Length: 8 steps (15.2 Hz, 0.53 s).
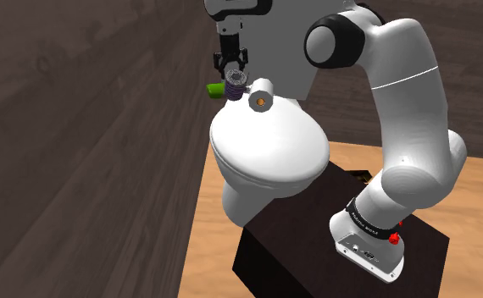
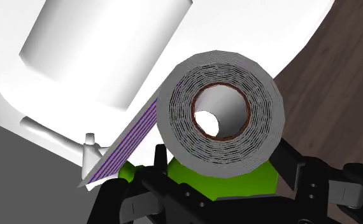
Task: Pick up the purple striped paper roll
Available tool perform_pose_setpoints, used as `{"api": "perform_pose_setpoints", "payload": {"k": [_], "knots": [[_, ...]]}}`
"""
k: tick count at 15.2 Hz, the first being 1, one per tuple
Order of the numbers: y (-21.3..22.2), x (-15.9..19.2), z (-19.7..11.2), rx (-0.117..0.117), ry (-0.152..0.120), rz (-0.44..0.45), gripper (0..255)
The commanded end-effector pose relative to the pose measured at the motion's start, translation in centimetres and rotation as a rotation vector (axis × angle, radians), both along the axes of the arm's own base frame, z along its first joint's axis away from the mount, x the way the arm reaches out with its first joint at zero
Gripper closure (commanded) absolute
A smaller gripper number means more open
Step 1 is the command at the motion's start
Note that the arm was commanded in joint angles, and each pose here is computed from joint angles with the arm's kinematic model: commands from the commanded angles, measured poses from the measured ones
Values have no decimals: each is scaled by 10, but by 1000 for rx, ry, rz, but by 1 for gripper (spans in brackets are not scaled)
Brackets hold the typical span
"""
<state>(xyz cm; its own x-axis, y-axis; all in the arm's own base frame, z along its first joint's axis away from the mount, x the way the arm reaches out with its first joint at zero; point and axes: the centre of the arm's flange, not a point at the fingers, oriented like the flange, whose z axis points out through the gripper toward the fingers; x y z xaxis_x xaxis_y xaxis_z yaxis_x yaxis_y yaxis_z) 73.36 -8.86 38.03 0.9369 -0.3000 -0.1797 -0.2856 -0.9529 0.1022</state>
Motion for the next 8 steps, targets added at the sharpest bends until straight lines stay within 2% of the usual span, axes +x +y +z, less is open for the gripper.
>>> {"api": "perform_pose_setpoints", "payload": {"k": [1, 8], "knots": [[1, 0, 11, 0, -1, 0, 255], [1, 0, 43, 0, -1, 0, 255]]}}
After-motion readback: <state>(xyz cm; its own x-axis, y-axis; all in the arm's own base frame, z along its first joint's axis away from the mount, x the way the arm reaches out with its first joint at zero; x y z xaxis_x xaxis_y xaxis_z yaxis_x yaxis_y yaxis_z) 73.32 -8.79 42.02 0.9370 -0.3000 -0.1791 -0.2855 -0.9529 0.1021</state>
